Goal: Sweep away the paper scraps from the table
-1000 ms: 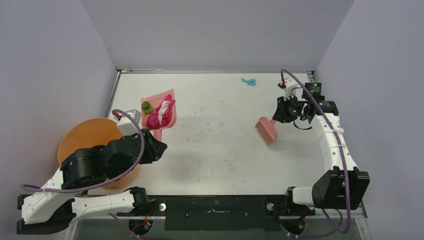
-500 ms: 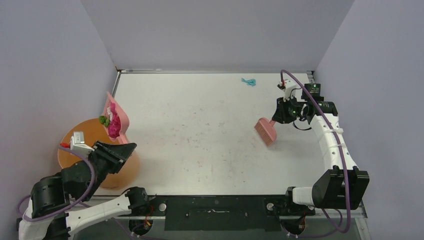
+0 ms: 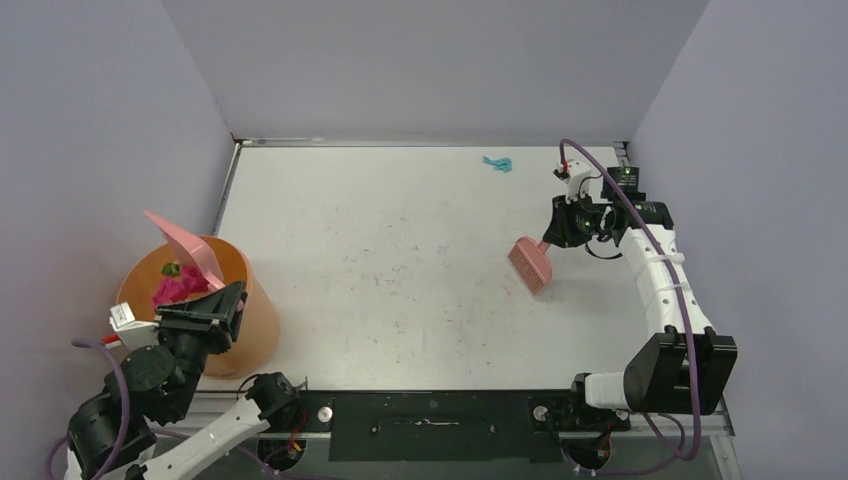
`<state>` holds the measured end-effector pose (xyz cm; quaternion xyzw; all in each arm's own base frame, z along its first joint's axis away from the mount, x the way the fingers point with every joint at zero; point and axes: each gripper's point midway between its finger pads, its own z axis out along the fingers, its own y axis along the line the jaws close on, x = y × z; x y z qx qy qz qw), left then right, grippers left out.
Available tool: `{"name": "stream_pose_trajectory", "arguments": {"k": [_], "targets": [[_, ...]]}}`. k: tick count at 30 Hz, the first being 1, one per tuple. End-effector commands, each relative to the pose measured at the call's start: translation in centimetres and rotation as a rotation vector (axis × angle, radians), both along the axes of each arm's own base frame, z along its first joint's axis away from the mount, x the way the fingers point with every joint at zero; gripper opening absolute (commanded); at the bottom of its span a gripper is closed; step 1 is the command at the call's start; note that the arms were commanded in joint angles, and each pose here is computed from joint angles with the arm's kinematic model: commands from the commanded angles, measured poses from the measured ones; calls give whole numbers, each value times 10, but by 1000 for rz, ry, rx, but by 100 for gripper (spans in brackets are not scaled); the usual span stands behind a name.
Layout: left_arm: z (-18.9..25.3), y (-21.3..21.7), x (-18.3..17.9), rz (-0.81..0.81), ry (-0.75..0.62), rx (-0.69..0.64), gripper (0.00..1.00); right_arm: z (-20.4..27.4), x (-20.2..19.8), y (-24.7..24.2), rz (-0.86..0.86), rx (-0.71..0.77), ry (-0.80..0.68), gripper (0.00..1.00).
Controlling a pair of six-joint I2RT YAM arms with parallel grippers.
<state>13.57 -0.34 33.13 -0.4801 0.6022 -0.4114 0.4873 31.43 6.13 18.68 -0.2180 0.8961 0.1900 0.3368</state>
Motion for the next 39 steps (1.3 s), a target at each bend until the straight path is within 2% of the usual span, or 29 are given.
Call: {"name": "stream_pose_trajectory", "arguments": {"k": [1,3,6,18,26,31,35,39], "targets": [[15,-4,-3,-1,-110,-246,0,6,9,4,22,26,-40,5],[15,-7,-3,-5,-126,-305,0,5,10,5,23,30,-38,5],[15,-7,-2,0,-116,-312,0,5,10,5,24,34,-36,5],[10,-10,-1,-4,-86,-249,0,4,6,3,25,21,-40,5],[18,-13,3,-13,-72,-127,0,17,6,0,22,-4,-63,5],[26,-35,15,-88,-47,106,0,48,15,-45,-100,-209,-161,5],[35,-71,30,-227,-26,346,0,77,6,-107,-282,-474,-237,5],[32,-117,43,-422,20,545,0,75,-30,-167,-392,-800,-151,5]]}}
